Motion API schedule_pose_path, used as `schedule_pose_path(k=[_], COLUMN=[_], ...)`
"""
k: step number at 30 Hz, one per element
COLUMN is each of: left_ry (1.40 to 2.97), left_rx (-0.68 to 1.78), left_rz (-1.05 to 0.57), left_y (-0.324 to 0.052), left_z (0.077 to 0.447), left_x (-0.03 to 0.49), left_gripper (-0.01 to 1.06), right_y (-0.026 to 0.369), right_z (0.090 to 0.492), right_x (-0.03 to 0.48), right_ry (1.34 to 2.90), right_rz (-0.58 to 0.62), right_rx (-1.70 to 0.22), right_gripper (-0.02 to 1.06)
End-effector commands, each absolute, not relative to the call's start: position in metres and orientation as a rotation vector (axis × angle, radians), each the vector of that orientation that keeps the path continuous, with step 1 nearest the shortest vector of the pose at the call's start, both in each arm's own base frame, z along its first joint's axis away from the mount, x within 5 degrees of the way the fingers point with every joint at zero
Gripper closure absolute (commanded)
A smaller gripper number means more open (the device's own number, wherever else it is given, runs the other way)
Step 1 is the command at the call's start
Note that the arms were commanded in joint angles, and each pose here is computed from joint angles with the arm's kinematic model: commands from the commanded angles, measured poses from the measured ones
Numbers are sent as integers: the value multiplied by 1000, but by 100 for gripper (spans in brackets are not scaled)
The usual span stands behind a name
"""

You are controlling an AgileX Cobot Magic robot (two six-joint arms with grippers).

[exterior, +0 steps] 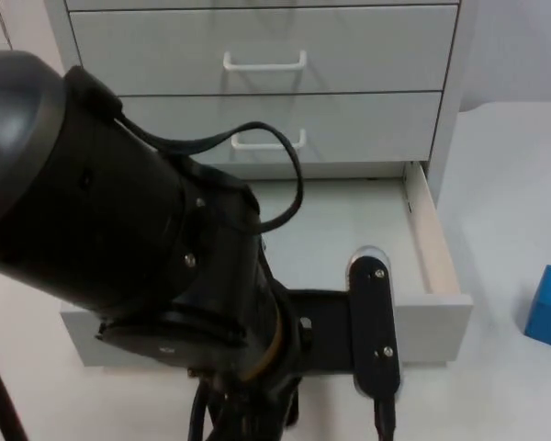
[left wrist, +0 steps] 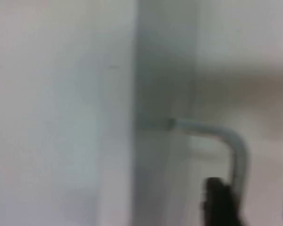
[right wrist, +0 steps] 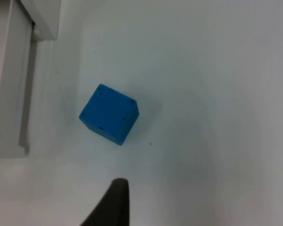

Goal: Open the drawer with the left hand, place the block into the drawer with the right hand, then close the drawer with the left hand.

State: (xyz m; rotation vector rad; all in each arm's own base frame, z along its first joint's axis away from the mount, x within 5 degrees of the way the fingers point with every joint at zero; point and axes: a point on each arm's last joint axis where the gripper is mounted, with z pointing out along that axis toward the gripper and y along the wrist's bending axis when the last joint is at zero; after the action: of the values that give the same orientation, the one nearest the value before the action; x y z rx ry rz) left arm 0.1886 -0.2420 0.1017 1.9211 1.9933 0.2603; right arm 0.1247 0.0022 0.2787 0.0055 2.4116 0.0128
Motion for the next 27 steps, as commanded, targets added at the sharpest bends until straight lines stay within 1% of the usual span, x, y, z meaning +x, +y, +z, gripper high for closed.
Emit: schedule_pose_path(k=[1, 2, 3, 5, 6, 13, 16, 18, 19, 23, 24, 25, 27], left_ry=[2026, 2024, 2024, 2024, 2026, 2043, 2042, 2050, 2050, 2061, 2061, 2059, 2056], left_rx=[1882, 1881, 1881, 1881, 1879, 1859, 1810, 1746, 1746, 1605, 1605, 1557, 1508], left_rz=[190, 185, 185, 185, 184, 197, 210, 201, 201, 126, 126, 96, 67], left_y=[-245, -246, -246, -246, -246, -244, -240, -237, -237, -227, -227, -223, -217], left_z=[102, 102, 102, 102, 102, 107, 126, 145, 145, 187, 187, 202, 216], left_x=[181, 181, 181, 181, 181, 181, 181, 180, 180, 173, 173, 170, 166], left_gripper=[56, 48, 48, 40, 39, 38, 38, 38, 38, 38, 38, 38, 38], right_y=[1, 1, 1, 2, 2, 2, 2, 2, 2, 2, 2, 2, 2], right_z=[281, 281, 281, 281, 281, 281, 281, 281, 281, 281, 281, 281, 281], right_x=[125, 125, 125, 125, 125, 125, 125, 125, 125, 125, 125, 125, 125], right_ry=[2399, 2399, 2399, 2399, 2399, 2399, 2399, 2399, 2399, 2398, 2398, 2398, 2398], right_rz=[7, 7, 7, 9, 9, 9, 9, 9, 9, 9, 9, 9, 9], right_rx=[11, 11, 11, 12, 12, 12, 12, 12, 12, 12, 12, 12, 12], right_gripper=[-1, -1, -1, -1, -1, -1, -1, -1, -1, -1, -1, -1, -1])
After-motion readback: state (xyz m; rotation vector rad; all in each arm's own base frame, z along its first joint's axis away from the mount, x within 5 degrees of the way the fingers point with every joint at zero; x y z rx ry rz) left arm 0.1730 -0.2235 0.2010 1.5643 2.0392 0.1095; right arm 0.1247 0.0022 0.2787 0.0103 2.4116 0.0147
